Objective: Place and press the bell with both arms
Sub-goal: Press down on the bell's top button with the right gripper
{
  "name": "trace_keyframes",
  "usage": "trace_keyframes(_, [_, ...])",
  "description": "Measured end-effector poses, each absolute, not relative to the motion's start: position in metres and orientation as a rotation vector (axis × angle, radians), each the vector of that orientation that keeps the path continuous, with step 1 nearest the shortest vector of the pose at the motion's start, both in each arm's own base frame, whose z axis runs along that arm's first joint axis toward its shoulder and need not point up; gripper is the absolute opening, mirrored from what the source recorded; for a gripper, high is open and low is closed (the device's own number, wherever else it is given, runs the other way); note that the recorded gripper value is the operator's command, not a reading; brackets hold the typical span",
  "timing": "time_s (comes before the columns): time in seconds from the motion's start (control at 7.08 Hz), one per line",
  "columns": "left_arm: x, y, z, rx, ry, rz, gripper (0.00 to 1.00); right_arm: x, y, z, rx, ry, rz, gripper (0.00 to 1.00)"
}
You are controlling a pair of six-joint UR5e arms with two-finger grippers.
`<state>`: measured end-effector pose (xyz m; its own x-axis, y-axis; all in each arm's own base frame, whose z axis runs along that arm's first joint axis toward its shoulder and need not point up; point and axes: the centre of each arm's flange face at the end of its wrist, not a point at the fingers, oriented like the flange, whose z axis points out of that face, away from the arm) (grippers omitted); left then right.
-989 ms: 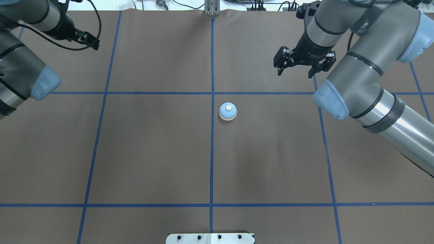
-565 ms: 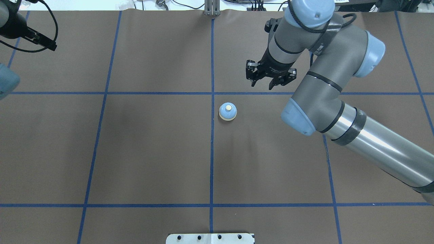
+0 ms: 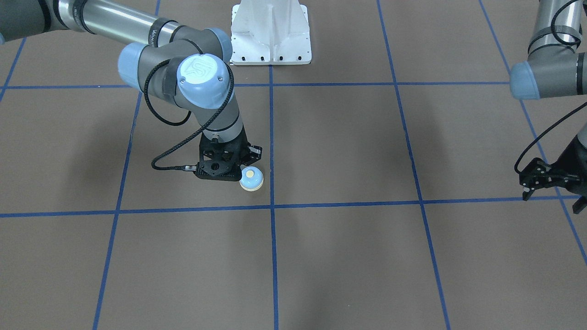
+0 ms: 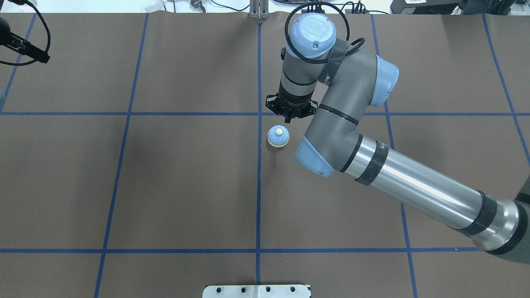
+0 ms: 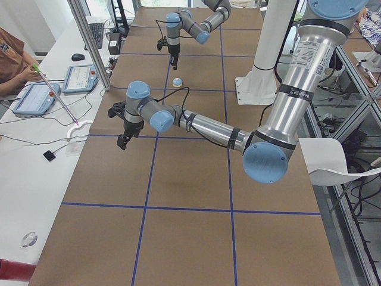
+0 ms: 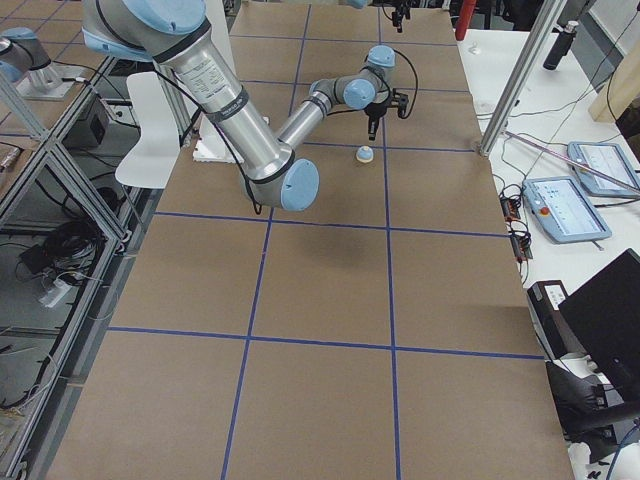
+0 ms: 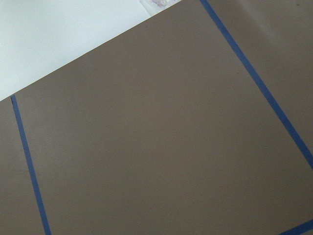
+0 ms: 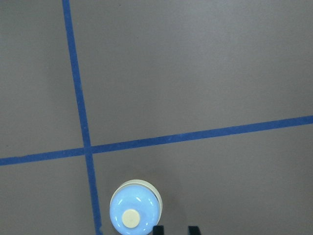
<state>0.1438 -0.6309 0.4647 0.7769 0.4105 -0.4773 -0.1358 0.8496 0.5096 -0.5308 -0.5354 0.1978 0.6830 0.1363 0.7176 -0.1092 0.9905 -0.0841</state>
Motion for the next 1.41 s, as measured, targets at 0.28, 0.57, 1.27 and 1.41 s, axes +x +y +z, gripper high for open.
trace_keyframes(0.28, [0.143,-0.63,0.467,0.471,0.614,0.307,1.0,-0.548,-0.536,0.199,-0.034,-0.786,0.127,0.0])
trace_keyframes(0.57, [0.143,-0.63,0.468,0.468,0.612,0.306,1.0,-0.558,-0.543,0.203,-0.021,-0.78,0.125,0.0])
trace_keyframes(1.27, [0.144,-0.63,0.47,0.464,0.612,0.306,1.0,-0.564,-0.546,0.205,-0.007,-0.79,0.124,0.0])
trace_keyframes(1.41, [0.144,-0.63,0.47,0.464,0.611,0.305,1.0,-0.566,-0.545,0.205,-0.009,-0.79,0.123,0.0])
